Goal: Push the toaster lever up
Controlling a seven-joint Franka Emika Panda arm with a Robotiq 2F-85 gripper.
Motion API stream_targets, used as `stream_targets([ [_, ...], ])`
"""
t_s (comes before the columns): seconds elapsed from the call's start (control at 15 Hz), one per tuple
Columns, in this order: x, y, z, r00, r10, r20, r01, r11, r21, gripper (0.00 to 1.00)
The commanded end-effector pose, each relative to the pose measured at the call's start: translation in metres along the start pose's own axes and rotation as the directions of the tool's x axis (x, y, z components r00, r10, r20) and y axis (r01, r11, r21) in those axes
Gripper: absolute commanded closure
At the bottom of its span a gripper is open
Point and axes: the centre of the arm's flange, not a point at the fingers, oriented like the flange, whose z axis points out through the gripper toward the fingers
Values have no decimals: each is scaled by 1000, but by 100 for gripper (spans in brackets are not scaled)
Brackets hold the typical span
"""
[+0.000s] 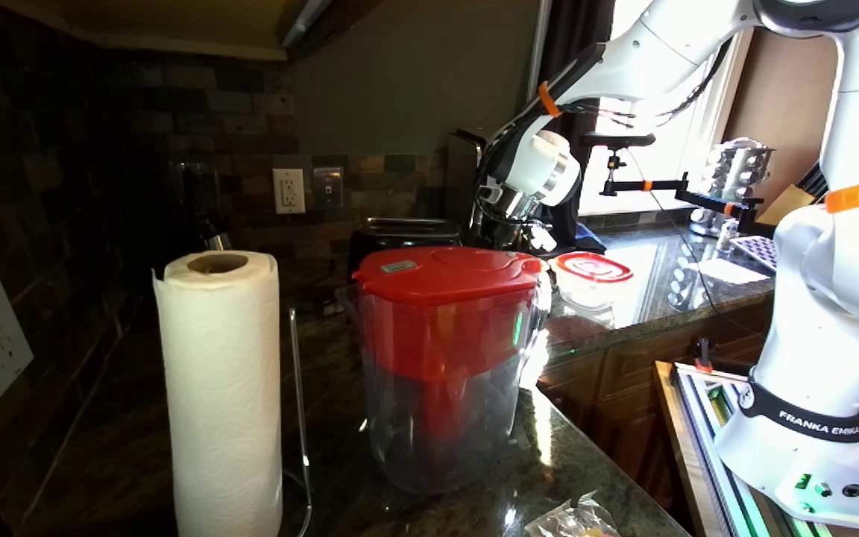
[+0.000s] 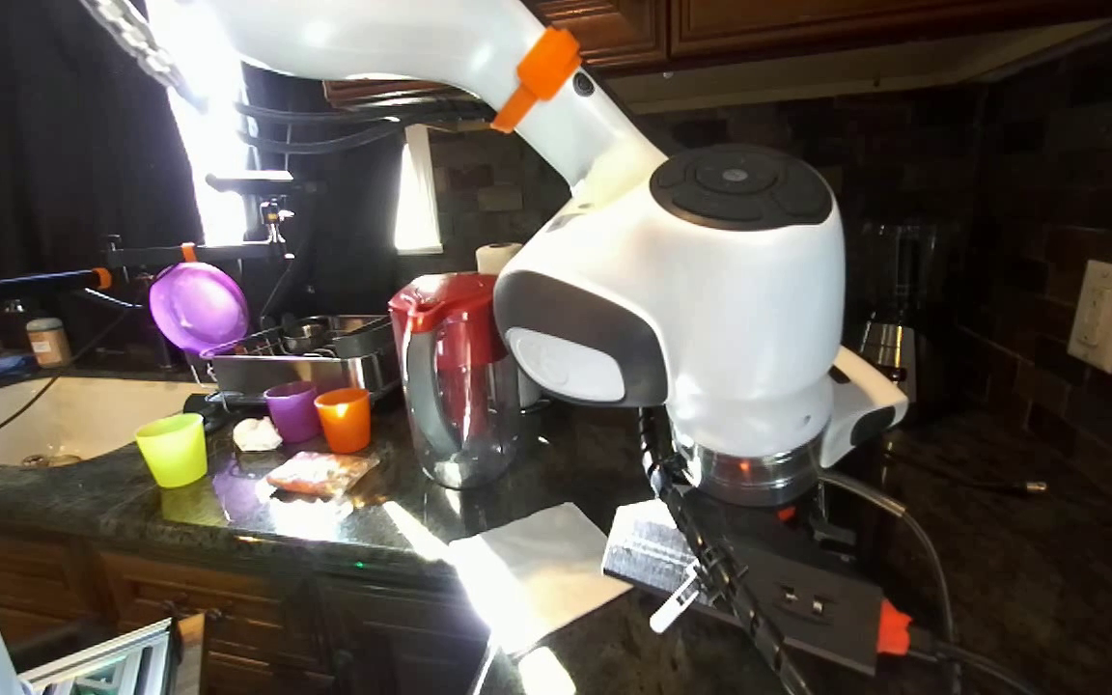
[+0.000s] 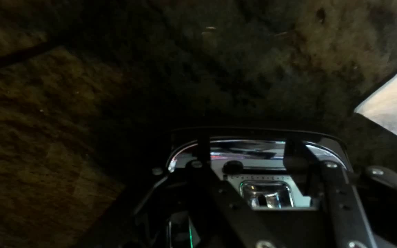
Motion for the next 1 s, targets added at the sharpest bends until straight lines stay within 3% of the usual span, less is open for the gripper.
stream_targets([
  [0.0,0,5,5,1000,-5,-19,6,1000,24,45],
  [0.6,3,7,1,1000,-3,-31,4,1000,16,53],
  [0.93,5,7,1,999,-3,-34,3,1000,14,72],
])
